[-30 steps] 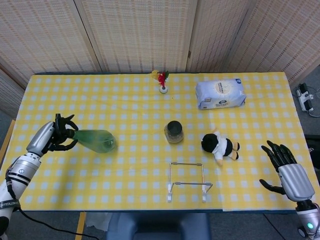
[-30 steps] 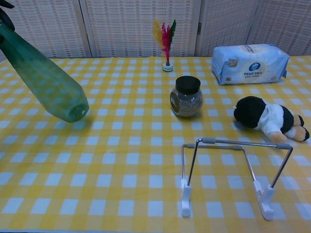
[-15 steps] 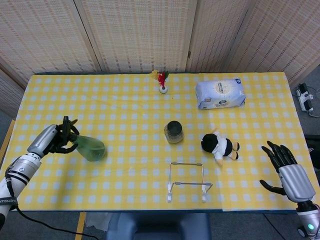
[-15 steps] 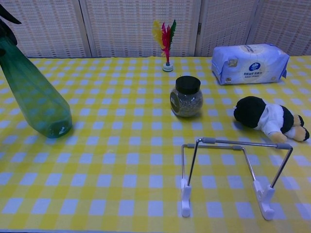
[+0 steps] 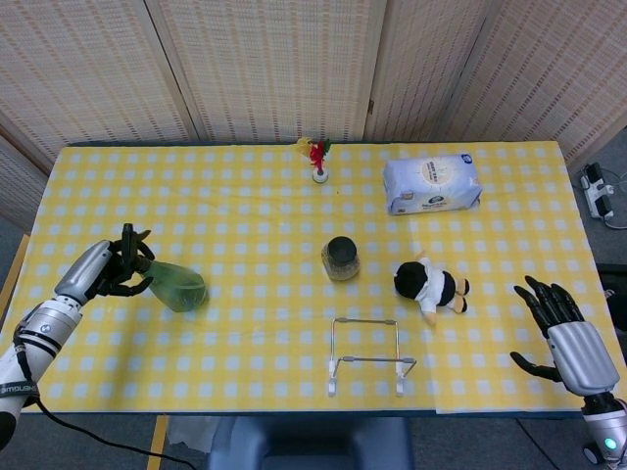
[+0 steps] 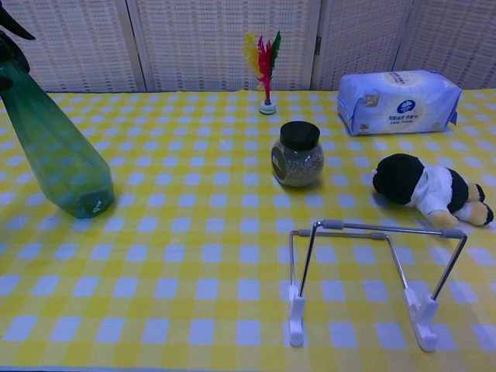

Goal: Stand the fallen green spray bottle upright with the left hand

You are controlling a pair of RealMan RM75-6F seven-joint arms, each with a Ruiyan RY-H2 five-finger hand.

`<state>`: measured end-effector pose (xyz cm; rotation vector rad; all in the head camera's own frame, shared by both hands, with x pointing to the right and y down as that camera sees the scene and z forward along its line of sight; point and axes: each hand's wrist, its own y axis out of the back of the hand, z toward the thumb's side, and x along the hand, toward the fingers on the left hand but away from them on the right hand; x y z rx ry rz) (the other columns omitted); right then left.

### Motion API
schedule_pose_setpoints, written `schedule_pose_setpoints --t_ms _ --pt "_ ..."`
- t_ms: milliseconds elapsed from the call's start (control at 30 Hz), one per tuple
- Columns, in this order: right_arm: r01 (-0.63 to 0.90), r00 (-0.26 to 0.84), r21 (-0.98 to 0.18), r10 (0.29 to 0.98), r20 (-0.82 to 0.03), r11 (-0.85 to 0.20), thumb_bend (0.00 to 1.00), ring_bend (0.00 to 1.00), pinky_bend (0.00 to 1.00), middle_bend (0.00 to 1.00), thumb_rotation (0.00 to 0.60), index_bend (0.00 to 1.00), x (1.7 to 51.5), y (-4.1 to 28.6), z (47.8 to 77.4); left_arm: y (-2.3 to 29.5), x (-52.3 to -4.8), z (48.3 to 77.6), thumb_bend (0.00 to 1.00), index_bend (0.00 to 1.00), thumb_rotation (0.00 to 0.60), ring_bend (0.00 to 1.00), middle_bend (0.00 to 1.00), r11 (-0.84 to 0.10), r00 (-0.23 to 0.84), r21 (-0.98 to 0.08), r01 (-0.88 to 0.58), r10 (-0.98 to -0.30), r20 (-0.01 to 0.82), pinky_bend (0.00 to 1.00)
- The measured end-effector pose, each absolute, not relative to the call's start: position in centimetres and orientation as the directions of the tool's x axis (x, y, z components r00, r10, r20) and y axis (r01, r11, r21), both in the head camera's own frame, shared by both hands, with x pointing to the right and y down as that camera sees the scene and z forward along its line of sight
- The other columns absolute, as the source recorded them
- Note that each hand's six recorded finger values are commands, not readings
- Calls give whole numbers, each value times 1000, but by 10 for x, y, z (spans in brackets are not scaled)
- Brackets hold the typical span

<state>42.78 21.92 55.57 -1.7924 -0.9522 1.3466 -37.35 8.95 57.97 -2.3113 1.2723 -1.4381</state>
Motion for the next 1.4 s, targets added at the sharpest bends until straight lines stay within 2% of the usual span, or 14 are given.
schedule_pose_setpoints --t_ms 167,500,767,1067,1267,1400 --pt "152 182 -862 871 -457 -484 234 0 0 0 600 0 430 218 553 90 -371 578 276 523 600 1000 1000 -629 201 -513 -584 -725 659 1000" --pt "156 185 -863 872 -453 -481 234 0 0 0 600 0 430 218 552 91 -367 578 198 487 600 1000 1000 -624 221 -521 -583 -738 637 1000" --pt "158 186 -865 875 -448 -476 234 0 0 0 600 0 431 218 550 88 -367 576 193 409 600 1000 1000 -604 216 -527 -598 -755 619 1000" --pt "160 187 -867 877 -443 -473 234 0 0 0 600 0 432 219 548 86 -369 573 194 398 600 1000 1000 -584 205 -540 -606 -770 604 1000" --pt "167 190 -868 879 -437 -467 235 0 0 0 600 0 432 221 544 89 -377 567 193 317 599 1000 1000 -548 189 -591 -592 -807 559 1000" --pt "171 191 -870 882 -430 -462 234 0 0 0 600 0 433 221 541 92 -388 568 193 307 596 1000 1000 -526 159 -614 -588 -820 551 1000"
